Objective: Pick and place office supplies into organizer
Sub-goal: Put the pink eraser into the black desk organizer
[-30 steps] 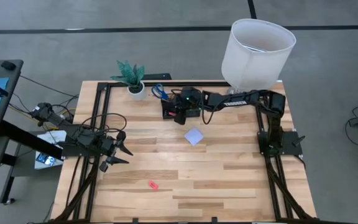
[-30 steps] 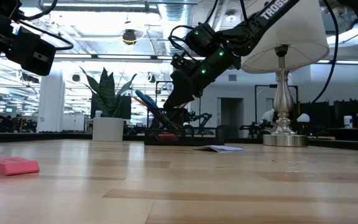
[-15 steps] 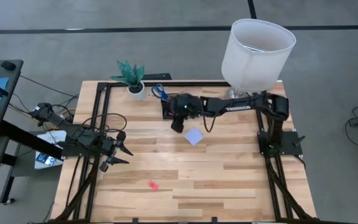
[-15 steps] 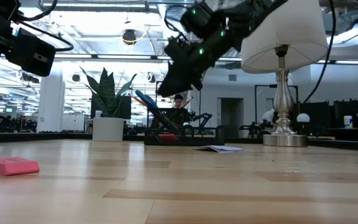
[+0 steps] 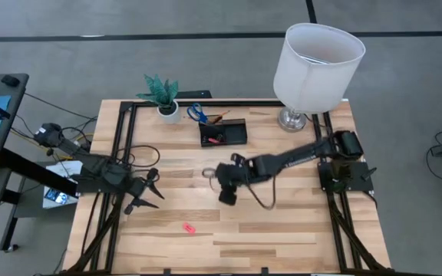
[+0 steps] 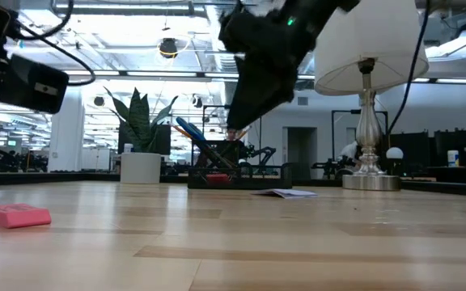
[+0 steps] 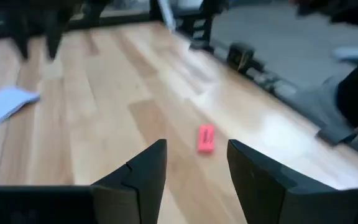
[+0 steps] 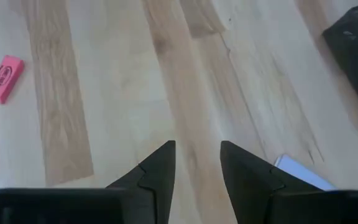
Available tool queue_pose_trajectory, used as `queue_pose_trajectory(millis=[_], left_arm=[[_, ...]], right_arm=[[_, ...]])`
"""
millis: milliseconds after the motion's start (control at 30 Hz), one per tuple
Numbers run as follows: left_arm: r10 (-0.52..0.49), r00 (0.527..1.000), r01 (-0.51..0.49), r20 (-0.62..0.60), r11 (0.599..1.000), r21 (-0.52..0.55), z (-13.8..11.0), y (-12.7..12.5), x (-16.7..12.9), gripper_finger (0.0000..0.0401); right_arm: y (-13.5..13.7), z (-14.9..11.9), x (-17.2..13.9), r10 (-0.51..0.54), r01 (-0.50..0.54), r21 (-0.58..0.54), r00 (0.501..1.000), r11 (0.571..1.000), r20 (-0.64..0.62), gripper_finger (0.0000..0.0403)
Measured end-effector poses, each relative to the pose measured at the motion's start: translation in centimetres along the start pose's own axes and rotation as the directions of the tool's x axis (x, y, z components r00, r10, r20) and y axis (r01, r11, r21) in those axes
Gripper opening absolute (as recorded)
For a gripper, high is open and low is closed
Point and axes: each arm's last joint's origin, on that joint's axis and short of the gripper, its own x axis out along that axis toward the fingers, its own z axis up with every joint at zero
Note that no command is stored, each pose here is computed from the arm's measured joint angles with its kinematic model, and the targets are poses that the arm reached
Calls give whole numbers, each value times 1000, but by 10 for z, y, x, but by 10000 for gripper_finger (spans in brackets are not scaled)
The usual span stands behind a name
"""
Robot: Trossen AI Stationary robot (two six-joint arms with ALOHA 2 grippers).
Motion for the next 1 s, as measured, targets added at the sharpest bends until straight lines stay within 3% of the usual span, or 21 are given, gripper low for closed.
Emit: queue_pose_trajectory(millis=[200,433,1000], left_arm=[[33,998,-32,-59,999,12,-4,3,8,163],[22,995,-18,-95,999,45,-7,3,15,163],[20,984,-16,-174,1000,25,-20,4,40,163]], right_arm=[[43,-17,-13,-147,146,21,984,989,97,123],[74,-33,-24,-205,196,69,963,978,176,123],[94,-46,-33,-230,211,105,946,972,230,123]])
